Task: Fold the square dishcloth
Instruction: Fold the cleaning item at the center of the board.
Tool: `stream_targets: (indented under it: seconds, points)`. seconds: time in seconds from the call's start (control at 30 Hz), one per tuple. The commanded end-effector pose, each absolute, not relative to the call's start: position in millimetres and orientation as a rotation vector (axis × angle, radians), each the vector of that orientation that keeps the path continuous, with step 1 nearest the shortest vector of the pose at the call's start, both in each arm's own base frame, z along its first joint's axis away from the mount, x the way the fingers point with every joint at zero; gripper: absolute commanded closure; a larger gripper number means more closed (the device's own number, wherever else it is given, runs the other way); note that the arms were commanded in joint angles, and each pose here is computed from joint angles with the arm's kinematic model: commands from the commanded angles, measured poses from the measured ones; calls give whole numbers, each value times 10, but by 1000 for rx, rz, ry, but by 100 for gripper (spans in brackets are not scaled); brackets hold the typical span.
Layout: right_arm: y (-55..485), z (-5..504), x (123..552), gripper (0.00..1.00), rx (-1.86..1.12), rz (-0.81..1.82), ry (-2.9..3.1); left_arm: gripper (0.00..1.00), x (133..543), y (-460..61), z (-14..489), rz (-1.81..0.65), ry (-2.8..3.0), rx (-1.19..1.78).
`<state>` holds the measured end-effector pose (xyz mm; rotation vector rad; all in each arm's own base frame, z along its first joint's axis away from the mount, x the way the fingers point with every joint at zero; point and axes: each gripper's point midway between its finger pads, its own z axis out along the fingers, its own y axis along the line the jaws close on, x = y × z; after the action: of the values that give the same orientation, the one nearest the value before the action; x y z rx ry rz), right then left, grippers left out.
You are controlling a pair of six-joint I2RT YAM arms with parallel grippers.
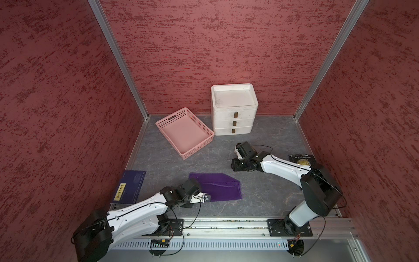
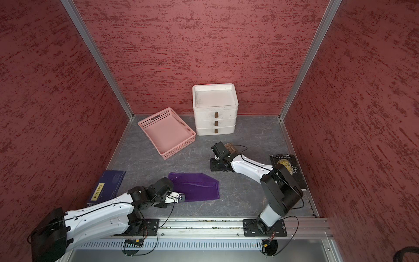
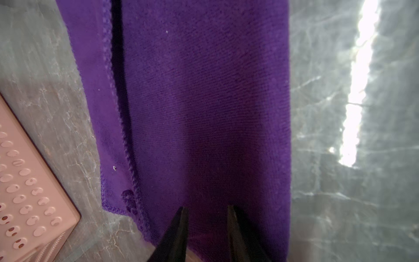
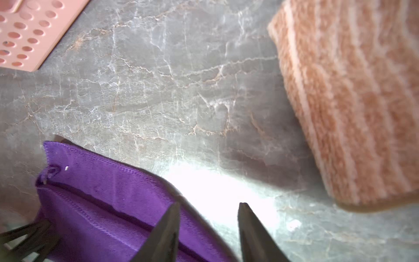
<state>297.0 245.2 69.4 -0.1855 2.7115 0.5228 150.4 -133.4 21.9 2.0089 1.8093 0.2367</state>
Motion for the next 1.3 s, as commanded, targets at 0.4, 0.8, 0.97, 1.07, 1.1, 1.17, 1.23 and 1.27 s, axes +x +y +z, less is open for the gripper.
stream_targets:
  seconds: [0.4, 0.8, 0.97, 1.07, 1.1, 1.17, 1.23, 1.27]
  points:
    - [3677, 629, 1682, 66, -732, 915, 2744, 67, 1496, -1251, 178, 224, 1843, 2036]
    - [3644, 356, 2265, 72, -674, 672, 2762, 69, 1451, -1157, 87, 255, 1838, 2074]
    - [3367, 217, 2463, 73, -611, 601, 2812, 70, 1440, -1098, 63, 284, 1831, 2087]
    - [3164, 196, 2542, 72, -569, 564, 2822, 70, 1406, -1053, 56, 291, 1819, 2104]
    - [3090, 206, 2566, 72, -555, 549, 2820, 71, 1400, -1042, 61, 293, 1814, 2106]
    - [2934, 260, 2635, 72, -527, 510, 2809, 71, 1392, -1026, 68, 295, 1810, 2107]
    - [2789, 333, 2714, 72, -491, 478, 2790, 71, 1393, -1023, 84, 295, 1807, 2103]
    - [2726, 404, 2759, 72, -472, 472, 2773, 71, 1395, -1022, 91, 296, 1805, 2103]
